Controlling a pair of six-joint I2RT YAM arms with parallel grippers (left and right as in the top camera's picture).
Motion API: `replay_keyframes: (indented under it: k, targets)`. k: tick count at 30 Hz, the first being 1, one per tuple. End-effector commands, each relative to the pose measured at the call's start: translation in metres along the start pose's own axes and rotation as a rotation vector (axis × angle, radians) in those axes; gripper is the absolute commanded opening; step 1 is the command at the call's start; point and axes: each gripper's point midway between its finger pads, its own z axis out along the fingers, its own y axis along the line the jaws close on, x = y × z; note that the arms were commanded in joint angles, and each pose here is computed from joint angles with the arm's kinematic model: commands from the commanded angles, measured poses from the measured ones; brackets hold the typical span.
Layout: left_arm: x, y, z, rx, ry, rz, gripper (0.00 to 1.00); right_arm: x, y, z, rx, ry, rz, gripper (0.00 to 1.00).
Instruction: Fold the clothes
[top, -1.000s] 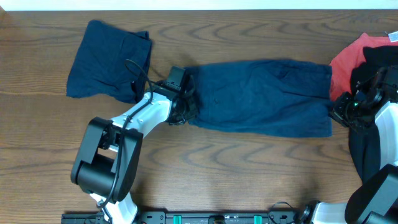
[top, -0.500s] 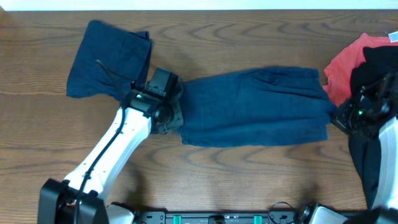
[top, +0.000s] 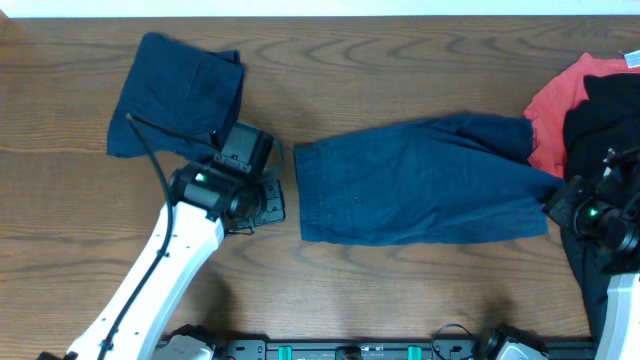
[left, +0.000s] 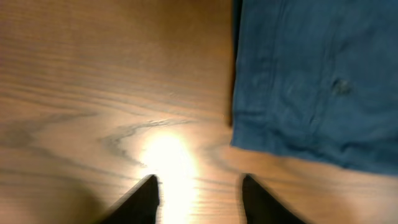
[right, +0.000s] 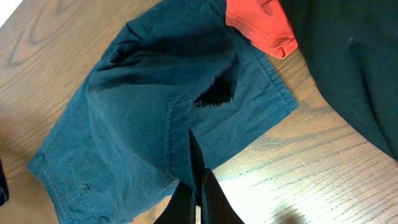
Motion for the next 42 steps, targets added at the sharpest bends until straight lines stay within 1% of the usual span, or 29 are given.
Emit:
replay_keyframes:
  k: [1, 4, 7, 11, 15, 20, 24, 29, 31, 38, 42]
  targets:
    - [0.015, 0.006, 0.022, -0.024, 0.046, -0.115, 0.58, -0.003, -0.003, 0.0, 0.018, -0.009, -0.01, 0.01]
    - [0.026, 0.001, 0.055, 0.033, 0.089, -0.161, 0.61, -0.003, -0.004, 0.002, 0.021, 0.0, -0.008, 0.01]
    - [0.04, -0.018, 0.085, 0.165, 0.16, -0.174, 0.62, -0.003, -0.005, 0.005, 0.025, 0.012, -0.005, 0.01]
    - [0.047, -0.028, 0.106, 0.228, 0.221, -0.235, 0.62, -0.002, -0.005, 0.008, 0.027, 0.021, -0.003, 0.01]
    - [0.055, -0.029, 0.118, 0.209, 0.264, -0.256, 0.62, -0.002, -0.005, 0.008, 0.028, 0.021, -0.003, 0.01]
    - [0.063, -0.035, 0.12, 0.212, 0.301, -0.284, 0.61, -0.003, -0.008, 0.007, 0.044, 0.018, -0.003, 0.01]
    - [0.063, -0.04, 0.12, 0.216, 0.3, -0.315, 0.53, -0.003, -0.009, 0.007, 0.047, 0.016, -0.003, 0.01]
    - [0.063, -0.039, 0.12, 0.212, 0.302, -0.334, 0.38, -0.003, -0.01, 0.007, 0.054, 0.015, -0.003, 0.01]
    - [0.063, -0.039, 0.12, 0.21, 0.304, -0.348, 0.34, -0.004, -0.01, 0.007, 0.053, 0.014, -0.003, 0.01]
    - [0.066, -0.04, 0.121, 0.198, 0.316, -0.407, 0.35, -0.004, -0.01, 0.007, 0.053, 0.013, -0.004, 0.01]
    - [0.075, -0.035, 0.126, 0.147, 0.321, -0.474, 0.36, -0.004, -0.01, 0.007, 0.053, 0.013, -0.004, 0.01]
